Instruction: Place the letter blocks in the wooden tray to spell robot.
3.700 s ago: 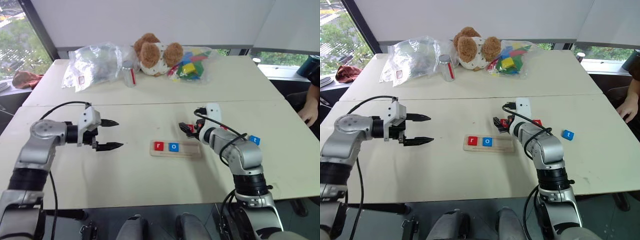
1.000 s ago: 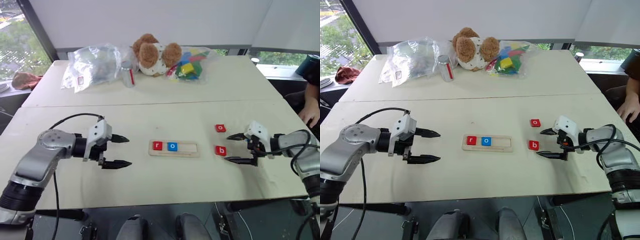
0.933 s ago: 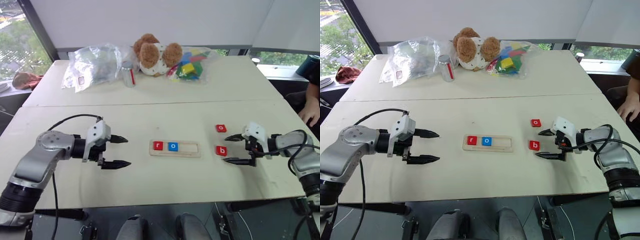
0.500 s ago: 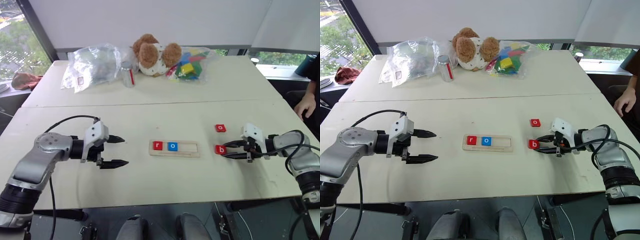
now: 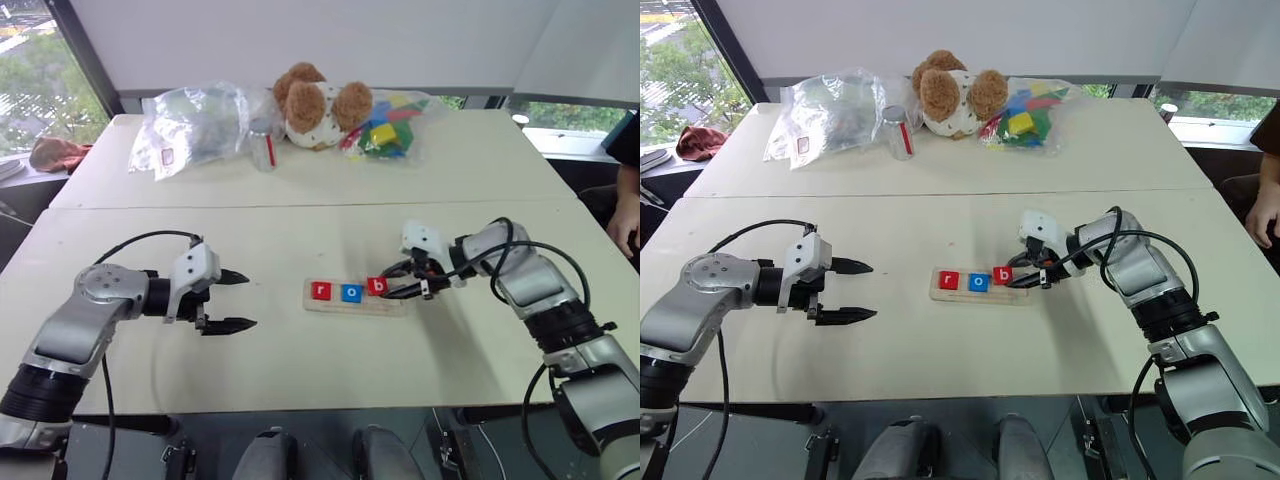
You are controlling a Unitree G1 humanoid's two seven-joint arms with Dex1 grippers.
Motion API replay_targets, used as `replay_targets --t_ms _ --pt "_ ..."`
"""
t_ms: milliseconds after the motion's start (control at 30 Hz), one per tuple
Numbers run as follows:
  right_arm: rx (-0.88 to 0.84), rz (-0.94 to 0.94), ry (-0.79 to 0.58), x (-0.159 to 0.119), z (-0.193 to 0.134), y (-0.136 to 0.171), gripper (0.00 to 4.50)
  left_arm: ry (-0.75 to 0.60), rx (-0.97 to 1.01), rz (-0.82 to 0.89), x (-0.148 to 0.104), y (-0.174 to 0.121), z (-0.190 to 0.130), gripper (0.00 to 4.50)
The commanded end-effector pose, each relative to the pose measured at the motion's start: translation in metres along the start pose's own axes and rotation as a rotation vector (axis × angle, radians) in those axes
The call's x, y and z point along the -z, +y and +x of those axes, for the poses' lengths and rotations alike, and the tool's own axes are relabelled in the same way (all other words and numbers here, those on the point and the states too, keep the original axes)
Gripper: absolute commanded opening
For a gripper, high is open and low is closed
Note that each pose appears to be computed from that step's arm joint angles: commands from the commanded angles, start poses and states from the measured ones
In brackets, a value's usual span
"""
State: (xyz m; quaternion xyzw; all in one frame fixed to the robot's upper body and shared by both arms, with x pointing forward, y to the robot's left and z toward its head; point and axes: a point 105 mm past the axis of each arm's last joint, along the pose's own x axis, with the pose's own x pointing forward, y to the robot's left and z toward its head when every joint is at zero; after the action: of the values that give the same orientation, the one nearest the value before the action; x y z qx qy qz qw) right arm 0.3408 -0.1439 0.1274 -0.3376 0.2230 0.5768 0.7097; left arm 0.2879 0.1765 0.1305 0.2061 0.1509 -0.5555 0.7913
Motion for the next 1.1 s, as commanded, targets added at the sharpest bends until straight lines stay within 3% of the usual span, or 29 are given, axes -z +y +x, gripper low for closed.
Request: replay_targets --t_ms 33,1100 --pt "0.001 -0.06 0.014 -0.013 -0.006 -0.004 1.16 -0.024 -0.007 0.033 -0.008 -0.002 0.0 4.5" --pt "-0.015 -0.04 -0.047 -0.032 0.03 0.008 1.16 -0.043 -0.039 0.04 -0.009 -0.002 0.009 4.5"
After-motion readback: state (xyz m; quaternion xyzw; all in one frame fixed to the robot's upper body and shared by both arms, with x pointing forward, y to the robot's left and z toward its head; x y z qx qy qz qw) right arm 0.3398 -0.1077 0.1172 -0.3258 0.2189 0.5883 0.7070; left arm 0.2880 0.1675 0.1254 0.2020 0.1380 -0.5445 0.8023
